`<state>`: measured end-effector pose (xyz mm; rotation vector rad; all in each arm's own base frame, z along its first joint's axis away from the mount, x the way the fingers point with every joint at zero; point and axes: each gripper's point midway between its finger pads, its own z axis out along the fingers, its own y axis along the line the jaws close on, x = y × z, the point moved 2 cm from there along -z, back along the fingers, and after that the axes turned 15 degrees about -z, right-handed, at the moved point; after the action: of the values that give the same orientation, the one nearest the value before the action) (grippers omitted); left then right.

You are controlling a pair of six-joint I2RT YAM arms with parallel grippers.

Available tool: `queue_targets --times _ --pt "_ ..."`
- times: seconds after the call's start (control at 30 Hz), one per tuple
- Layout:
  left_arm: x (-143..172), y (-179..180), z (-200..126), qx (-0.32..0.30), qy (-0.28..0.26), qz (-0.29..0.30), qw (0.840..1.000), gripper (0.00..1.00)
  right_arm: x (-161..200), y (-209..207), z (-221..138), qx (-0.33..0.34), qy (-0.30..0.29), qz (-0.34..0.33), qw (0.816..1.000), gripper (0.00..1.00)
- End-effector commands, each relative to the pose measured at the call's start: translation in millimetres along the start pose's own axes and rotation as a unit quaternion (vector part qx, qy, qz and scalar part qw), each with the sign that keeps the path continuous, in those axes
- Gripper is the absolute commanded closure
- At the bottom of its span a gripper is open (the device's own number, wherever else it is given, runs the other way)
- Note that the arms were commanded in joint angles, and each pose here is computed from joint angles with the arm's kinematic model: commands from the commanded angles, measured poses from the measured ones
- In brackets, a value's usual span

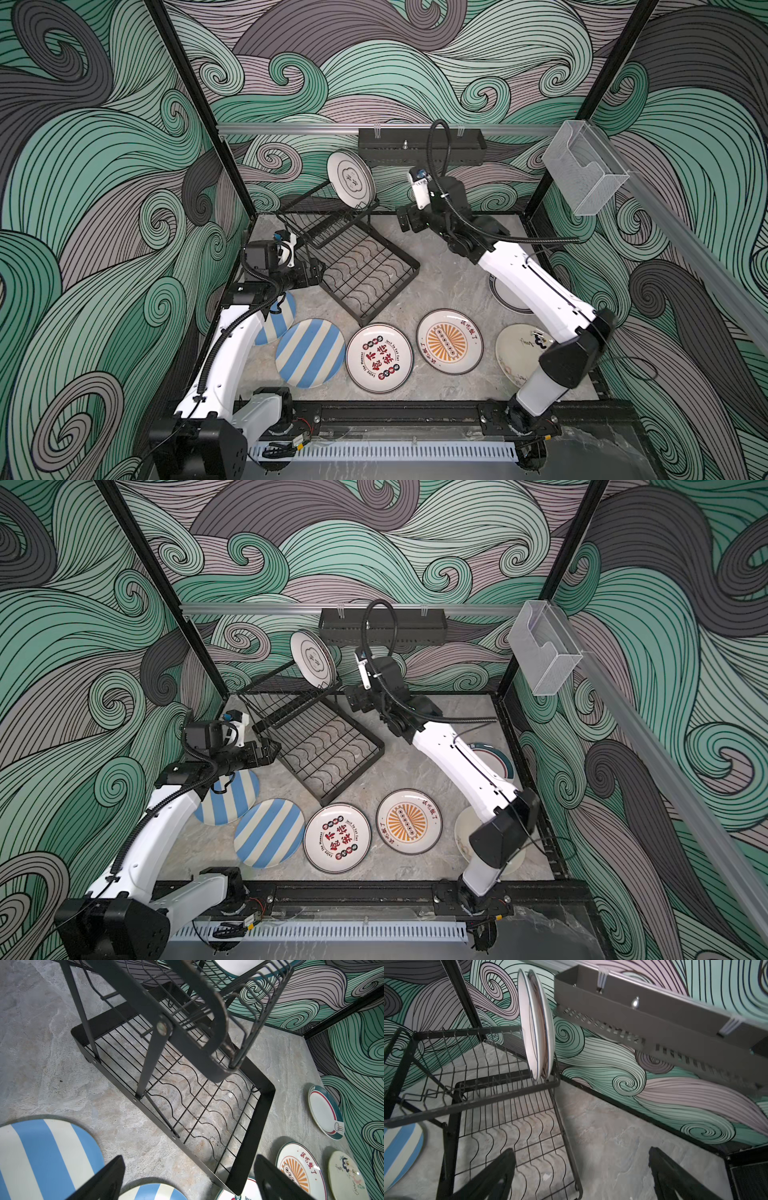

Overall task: Load plates into a dish rack
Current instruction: Place the plate on the dish rack, then move the plate to the middle-right of the table.

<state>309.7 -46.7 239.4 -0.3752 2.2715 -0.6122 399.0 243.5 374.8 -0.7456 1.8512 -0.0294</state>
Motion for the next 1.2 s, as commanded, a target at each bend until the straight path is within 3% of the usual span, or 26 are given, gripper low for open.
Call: queue_targets --times 0.0,0.33,0.53,0.67,0.93,1.17 --pt "-5 -11 -10 0.022 -0.009 0.002 1.0 0.02 34 -9 -30 -0.032 0.02 0.067 0.997 0.0" --pt "7 -47 -8 0.087 0.004 -0.021 0.996 0.01 199 -34 -96 0.006 0.167 0.168 0.972 0.0" --pt "22 -83 2 0.117 0.01 0.017 0.993 0.01 261 -48 -92 0.006 0.239 0.252 0.938 0.0" --pt "29 -105 21 0.147 0.027 0.027 0.988 0.01 289 -55 -74 -0.012 0.269 0.304 0.914 0.01" --pt "36 -125 44 0.165 0.053 0.048 0.984 0.01 327 -54 -30 -0.002 0.279 0.348 0.895 0.01" --pt "49 -133 60 0.192 0.064 0.053 0.978 0.01 359 -65 -18 0.047 0.331 0.323 0.886 0.01"
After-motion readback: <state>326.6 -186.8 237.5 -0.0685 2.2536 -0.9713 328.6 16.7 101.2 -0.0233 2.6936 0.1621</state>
